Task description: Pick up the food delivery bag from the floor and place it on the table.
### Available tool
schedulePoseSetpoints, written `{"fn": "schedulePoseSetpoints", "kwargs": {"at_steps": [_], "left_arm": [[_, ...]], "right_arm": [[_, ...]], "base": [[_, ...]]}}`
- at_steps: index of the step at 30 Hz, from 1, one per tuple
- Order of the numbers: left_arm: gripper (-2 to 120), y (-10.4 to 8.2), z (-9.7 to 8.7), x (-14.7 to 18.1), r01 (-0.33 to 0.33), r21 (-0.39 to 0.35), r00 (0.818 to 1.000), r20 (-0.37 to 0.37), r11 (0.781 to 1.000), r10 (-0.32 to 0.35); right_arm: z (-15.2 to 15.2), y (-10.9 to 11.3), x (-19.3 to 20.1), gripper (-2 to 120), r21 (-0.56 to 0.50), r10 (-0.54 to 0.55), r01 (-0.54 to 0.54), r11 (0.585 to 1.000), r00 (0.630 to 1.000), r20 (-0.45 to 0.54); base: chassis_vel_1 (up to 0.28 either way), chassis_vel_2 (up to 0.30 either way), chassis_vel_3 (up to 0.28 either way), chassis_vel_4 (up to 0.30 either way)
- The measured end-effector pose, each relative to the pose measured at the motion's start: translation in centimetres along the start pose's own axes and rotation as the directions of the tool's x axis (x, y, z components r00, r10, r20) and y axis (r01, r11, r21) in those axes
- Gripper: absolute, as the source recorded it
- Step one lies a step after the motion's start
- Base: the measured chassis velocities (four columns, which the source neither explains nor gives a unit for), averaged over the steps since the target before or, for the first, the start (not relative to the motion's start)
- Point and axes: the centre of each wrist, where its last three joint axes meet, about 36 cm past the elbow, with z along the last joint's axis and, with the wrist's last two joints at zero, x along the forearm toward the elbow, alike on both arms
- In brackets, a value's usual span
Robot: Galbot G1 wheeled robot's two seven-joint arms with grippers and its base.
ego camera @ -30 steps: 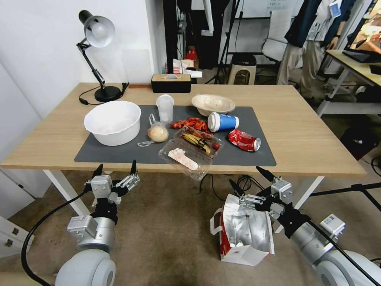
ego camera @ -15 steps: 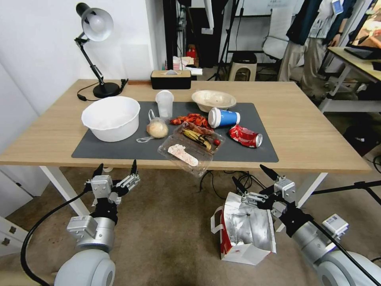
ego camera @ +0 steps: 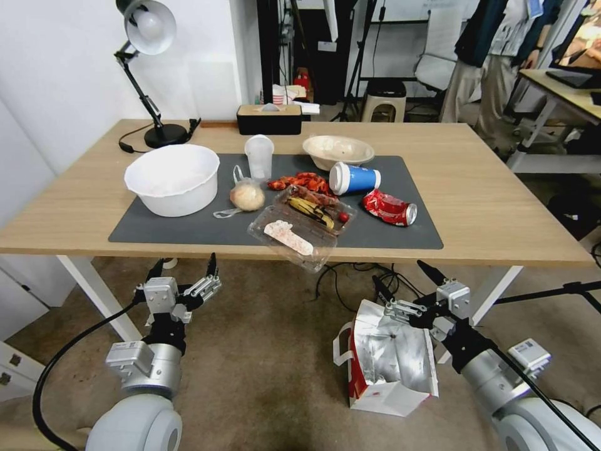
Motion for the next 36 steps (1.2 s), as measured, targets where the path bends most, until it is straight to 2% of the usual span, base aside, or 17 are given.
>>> {"fn": "schedulePoseSetpoints", "kwargs": {"at_steps": [7,36], "left_arm": [[100,0.0,0.0,0.0,0.0,0.0,1.0,0.0,1.0,0.0],[100,0.3,-0.1,0.0,-0.002,0.002,1.0,0.004,1.0,0.002]], "right_arm": [[0.6,0.1,0.3,100,-0.004,0.049,-0.049,0.999,0.999,-0.005],[2.5,-0.5,0.9,100,0.025,0.07,-0.069,0.997,0.996,-0.053]], "base": [[0.0,0.0,0.0,0.0],[0.0,0.0,0.0,0.0]]}}
